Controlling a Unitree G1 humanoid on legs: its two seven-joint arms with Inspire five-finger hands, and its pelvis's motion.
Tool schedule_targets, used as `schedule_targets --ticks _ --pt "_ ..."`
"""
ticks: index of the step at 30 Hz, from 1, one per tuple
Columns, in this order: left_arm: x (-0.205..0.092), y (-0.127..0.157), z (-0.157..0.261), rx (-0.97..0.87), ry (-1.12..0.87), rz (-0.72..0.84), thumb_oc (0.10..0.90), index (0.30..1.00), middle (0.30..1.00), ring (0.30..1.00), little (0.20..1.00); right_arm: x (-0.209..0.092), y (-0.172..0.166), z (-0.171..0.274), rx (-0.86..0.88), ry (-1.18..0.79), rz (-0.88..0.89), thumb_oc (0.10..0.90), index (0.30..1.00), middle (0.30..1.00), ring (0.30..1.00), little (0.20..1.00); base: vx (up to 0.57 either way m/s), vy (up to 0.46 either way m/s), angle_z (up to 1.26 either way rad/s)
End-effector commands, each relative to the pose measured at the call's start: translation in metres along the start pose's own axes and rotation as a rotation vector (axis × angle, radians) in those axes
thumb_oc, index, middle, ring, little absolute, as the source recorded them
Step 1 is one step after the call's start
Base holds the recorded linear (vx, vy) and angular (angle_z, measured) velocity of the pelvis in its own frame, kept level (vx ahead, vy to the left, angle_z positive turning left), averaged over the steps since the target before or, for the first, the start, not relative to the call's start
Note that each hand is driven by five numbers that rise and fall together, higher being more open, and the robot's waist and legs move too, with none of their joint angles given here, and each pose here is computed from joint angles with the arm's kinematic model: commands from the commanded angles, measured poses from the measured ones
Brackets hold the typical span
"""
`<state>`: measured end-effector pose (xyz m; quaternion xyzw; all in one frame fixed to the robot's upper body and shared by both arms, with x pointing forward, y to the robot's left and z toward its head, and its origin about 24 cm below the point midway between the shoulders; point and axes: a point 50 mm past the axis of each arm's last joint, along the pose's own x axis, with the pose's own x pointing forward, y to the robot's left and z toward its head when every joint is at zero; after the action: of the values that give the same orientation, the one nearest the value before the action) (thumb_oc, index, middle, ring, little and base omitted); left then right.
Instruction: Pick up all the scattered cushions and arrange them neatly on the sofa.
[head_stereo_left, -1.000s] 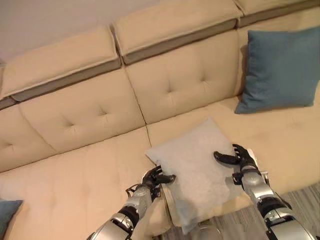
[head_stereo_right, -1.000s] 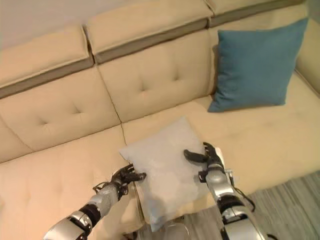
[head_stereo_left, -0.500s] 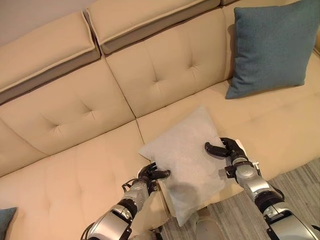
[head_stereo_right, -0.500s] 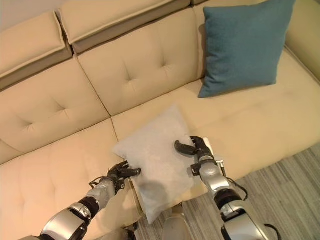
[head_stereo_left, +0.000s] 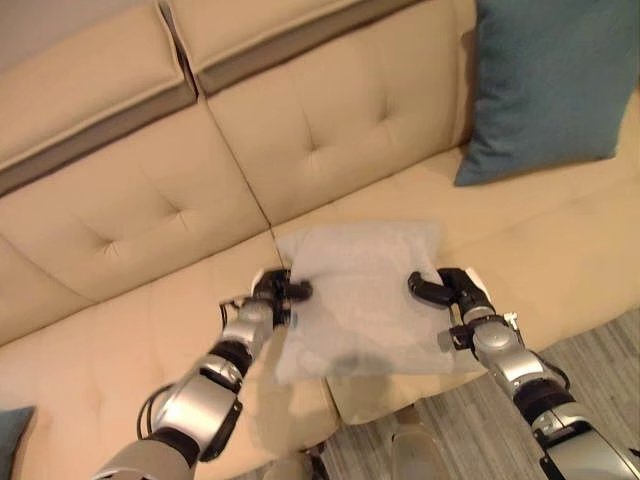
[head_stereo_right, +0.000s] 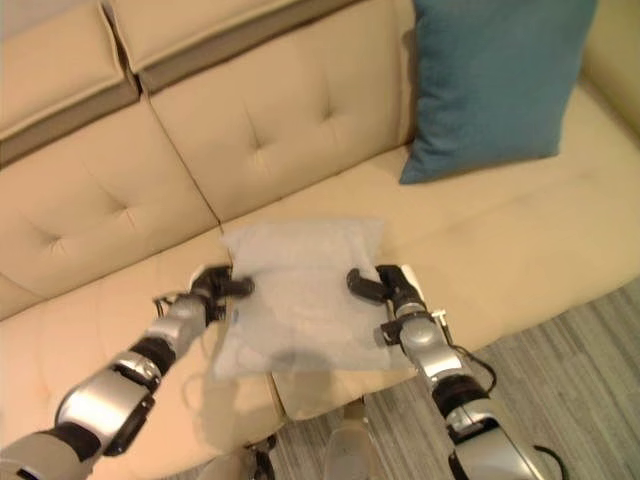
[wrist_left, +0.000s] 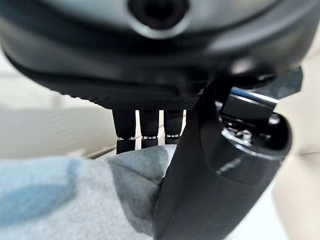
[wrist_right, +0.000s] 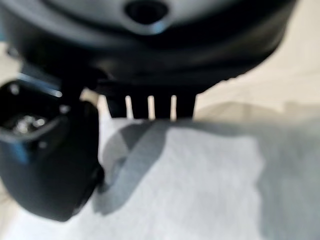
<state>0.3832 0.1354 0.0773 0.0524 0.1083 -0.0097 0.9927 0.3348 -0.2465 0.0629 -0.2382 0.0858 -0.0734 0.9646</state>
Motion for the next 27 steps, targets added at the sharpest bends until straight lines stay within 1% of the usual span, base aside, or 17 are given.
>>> schedule_targets --ticks 1,2,3,6,8,10,12,13,14,15,16,18,19,23,24,25,27 --pt "-0.007 0.006 0.142 0.001 -0.523 0.046 0.4 0.3 0.3 0.3 0.3 0.01 -0.026 0.141 0.02 -0.506 -0.241 0.4 0.3 0.3 0.3 0.3 -0.02 -0.021 0.17" --pt "-0.011 0.01 0.153 -0.005 -0.569 0.063 0.4 0.3 0.3 0.3 0.3 0.008 -0.028 0.161 0.005 -0.564 -0.277 0.4 0.3 0.3 0.3 0.3 -0.02 -0.02 0.11" --pt "-0.011 0.01 0.154 -0.005 -0.571 0.065 0.4 0.3 0.3 0.3 0.3 0.008 -0.027 0.162 0.005 -0.567 -0.277 0.4 0.3 0.3 0.3 0.3 -0.02 -0.018 0.06" --pt "-0.025 0.017 0.184 -0.002 -0.706 0.115 0.4 0.3 0.3 0.3 0.3 0.0 -0.04 0.204 -0.026 -0.697 -0.385 0.4 0.3 0.3 0.3 0.3 -0.03 -0.013 0.03" --pt "-0.038 0.018 0.202 -0.063 -0.815 0.147 0.4 0.3 0.3 0.3 0.3 -0.009 -0.048 0.24 -0.069 -0.807 -0.465 0.4 0.3 0.3 0.3 0.3 -0.04 -0.034 0.08" --pt "-0.041 0.019 0.206 -0.078 -0.838 0.163 0.4 0.3 0.3 0.3 0.3 -0.012 -0.051 0.251 -0.081 -0.841 -0.497 0.4 0.3 0.3 0.3 0.3 -0.04 -0.023 0.07" --pt "-0.05 0.02 0.214 -0.09 -0.919 0.234 0.4 0.3 0.3 0.3 0.3 -0.022 -0.057 0.276 -0.142 -0.939 -0.598 0.4 0.3 0.3 0.3 0.3 -0.02 -0.032 0.03" --pt "-0.051 0.02 0.215 -0.09 -0.922 0.237 0.4 0.3 0.3 0.3 0.3 -0.023 -0.057 0.277 -0.142 -0.942 -0.598 0.4 0.3 0.3 0.3 0.3 -0.02 -0.032 0.08" --pt "-0.054 0.031 0.222 0.025 -0.965 0.339 0.4 0.3 0.3 0.3 0.3 -0.025 -0.056 0.286 -0.067 -0.964 -0.59 0.4 0.3 0.3 0.3 0.3 -0.05 -0.012 0.11" --pt "-0.054 0.031 0.222 0.026 -0.967 0.341 0.4 0.3 0.3 0.3 0.3 -0.025 -0.056 0.287 -0.065 -0.966 -0.59 0.4 0.3 0.3 0.3 0.3 -0.03 -0.027 0.11" --pt "-0.055 0.04 0.223 0.095 -0.968 0.417 0.4 0.3 0.3 0.3 0.3 -0.023 -0.051 0.29 -0.033 -0.962 -0.557 0.4 0.3 0.3 0.3 0.3 -0.01 -0.031 0.01" --pt "-0.053 0.07 0.218 0.242 -0.931 0.644 0.4 0.3 0.3 0.3 0.3 -0.022 -0.042 0.299 -0.051 -0.974 -0.501 0.4 0.3 0.3 0.3 0.3 -0.01 -0.027 0.04" --pt "-0.052 0.076 0.215 0.25 -0.911 0.685 0.4 0.3 0.3 0.3 0.3 -0.022 -0.041 0.301 -0.052 -0.974 -0.497 0.4 0.3 0.3 0.3 0.3 -0.02 -0.005 0.17" --pt "-0.042 0.087 0.204 0.208 -0.818 0.737 0.4 0.3 0.3 0.3 0.3 -0.015 -0.034 0.301 -0.033 -0.932 -0.475 0.4 0.3 0.3 0.3 0.3 0.0 -0.011 -0.08" --pt "-0.039 0.095 0.195 0.211 -0.763 0.8 0.4 0.3 0.3 0.3 0.3 -0.011 -0.025 0.296 0.008 -0.899 -0.465 0.4 0.3 0.3 0.3 0.3 0.0 -0.002 -0.22" --pt "-0.039 0.095 0.195 0.211 -0.763 0.8 0.4 0.3 0.3 0.3 0.3 -0.011 -0.025 0.296 0.008 -0.9 -0.465 0.4 0.3 0.3 0.3 0.3 -0.01 0.019 -0.17" --pt "-0.031 0.099 0.18 0.198 -0.678 0.825 0.4 0.3 0.3 0.3 0.3 -0.001 -0.019 0.281 0.016 -0.827 -0.465 0.4 0.3 0.3 0.3 0.3 0.0 0.028 0.11"
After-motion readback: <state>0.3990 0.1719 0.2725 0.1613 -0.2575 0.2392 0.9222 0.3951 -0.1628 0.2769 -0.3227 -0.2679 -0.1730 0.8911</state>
